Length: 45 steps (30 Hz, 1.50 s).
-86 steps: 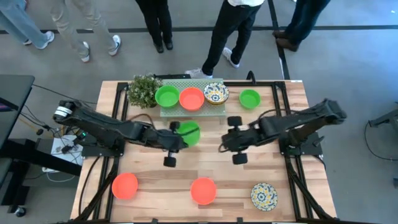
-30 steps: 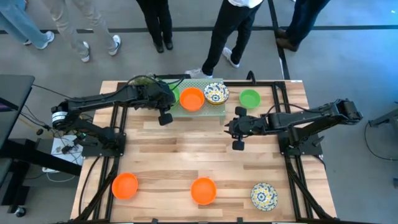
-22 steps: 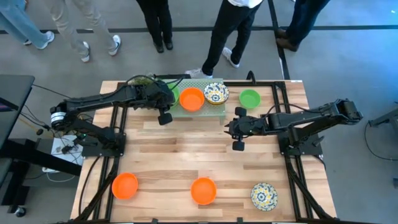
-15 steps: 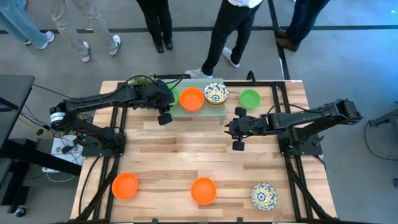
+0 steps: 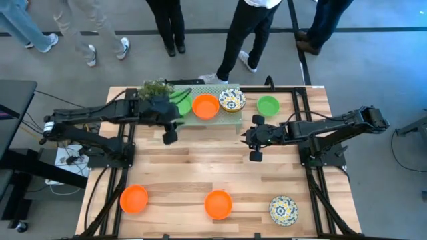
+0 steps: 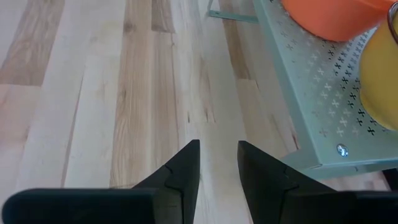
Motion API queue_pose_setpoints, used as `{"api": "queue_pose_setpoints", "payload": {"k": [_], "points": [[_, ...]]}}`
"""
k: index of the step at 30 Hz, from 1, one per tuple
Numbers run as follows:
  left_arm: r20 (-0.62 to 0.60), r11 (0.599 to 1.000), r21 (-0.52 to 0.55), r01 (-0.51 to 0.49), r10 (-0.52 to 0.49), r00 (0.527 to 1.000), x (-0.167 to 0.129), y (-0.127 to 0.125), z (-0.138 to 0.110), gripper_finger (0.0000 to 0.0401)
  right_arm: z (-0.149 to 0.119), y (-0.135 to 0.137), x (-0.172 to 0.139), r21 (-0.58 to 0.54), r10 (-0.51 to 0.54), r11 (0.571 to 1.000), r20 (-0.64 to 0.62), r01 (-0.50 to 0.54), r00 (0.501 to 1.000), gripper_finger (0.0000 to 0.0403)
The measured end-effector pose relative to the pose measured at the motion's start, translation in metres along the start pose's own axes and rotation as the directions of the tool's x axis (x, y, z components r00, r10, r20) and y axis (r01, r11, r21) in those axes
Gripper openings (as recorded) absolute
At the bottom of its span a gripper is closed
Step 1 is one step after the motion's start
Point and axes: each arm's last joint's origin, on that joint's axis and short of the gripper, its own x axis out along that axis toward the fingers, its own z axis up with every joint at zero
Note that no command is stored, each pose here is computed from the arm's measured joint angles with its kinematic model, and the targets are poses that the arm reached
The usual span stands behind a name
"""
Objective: Pick & Place Mini bowls
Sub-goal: Stack the green bowl on top of the green bowl on the shelf
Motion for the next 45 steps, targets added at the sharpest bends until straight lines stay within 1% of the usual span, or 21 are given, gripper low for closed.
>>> {"api": "queue_pose_setpoints", "payload": {"k": [5,9,11,14,17,22,28,32,35,37,38,42,45], "points": [[0.013,0.994,0.032,0.101,-0.101,0.995,-0.005,-0.031,0.002,0.0114,0.0,0.0,0.0,0.009,0.0,1.0,0.0,0.0,1.0,0.0103],[0.007,0.982,0.09,0.163,-0.165,0.986,-0.006,-0.052,-0.002,0.0114,0.0,0.0,0.0,0.041,-0.001,0.999,-0.004,0.001,1.0,0.0103],[-0.015,0.977,0.104,0.187,-0.186,0.982,-0.003,-0.06,-0.008,0.0114,-0.001,0.0,0.0,0.04,-0.001,0.999,-0.009,0.001,1.0,0.0103],[-0.026,0.974,0.093,0.208,-0.206,0.978,0.002,-0.071,-0.017,0.0114,-0.001,0.0,0.0,0.055,-0.003,0.998,-0.01,0.003,1.0,0.0103],[-0.043,0.972,0.088,0.216,-0.213,0.976,0.008,-0.078,-0.027,0.0114,-0.005,-0.003,0.001,0.049,-0.011,0.999,-0.051,0.013,0.999,0.0103],[-0.047,0.969,0.098,0.226,-0.223,0.974,0.015,-0.085,-0.037,0.0114,-0.019,-0.023,0.005,0.075,-0.063,0.994,-0.188,0.078,0.98,0.0103],[-0.029,0.969,0.094,0.228,-0.226,0.974,0.024,-0.088,-0.044,0.0114,-0.038,-0.054,0.006,0.126,-0.126,0.975,-0.355,0.181,0.926,0.0103],[-0.04,0.969,0.097,0.227,-0.224,0.974,0.027,-0.089,-0.049,0.0114,-0.047,-0.076,0.006,0.169,-0.162,0.953,-0.418,0.252,0.894,0.0103],[-0.047,0.969,0.099,0.227,-0.223,0.974,0.029,-0.089,-0.053,0.0114,-0.055,-0.091,0.005,0.164,-0.184,0.943,-0.464,0.288,0.866,0.0103],[-0.048,0.969,0.102,0.227,-0.223,0.974,0.031,-0.09,-0.054,0.0114,-0.06,-0.102,0.004,0.189,-0.201,0.927,-0.482,0.324,0.853,0.0103],[-0.046,0.969,0.101,0.227,-0.223,0.974,0.031,-0.09,-0.055,0.0114,-0.062,-0.108,0.003,0.213,-0.196,0.918,-0.488,0.334,0.851,0.0103],[-0.049,0.969,0.102,0.227,-0.223,0.974,0.032,-0.09,-0.056,0.0114,-0.071,-0.124,0.002,0.331,-0.114,0.895,-0.48,0.299,0.87,0.0103],[-0.041,0.969,0.1,0.227,-0.224,0.974,0.032,-0.09,-0.056,0.0114,-0.078,-0.133,0.004,0.359,-0.113,0.874,-0.505,0.327,0.855,0.0103]]}}
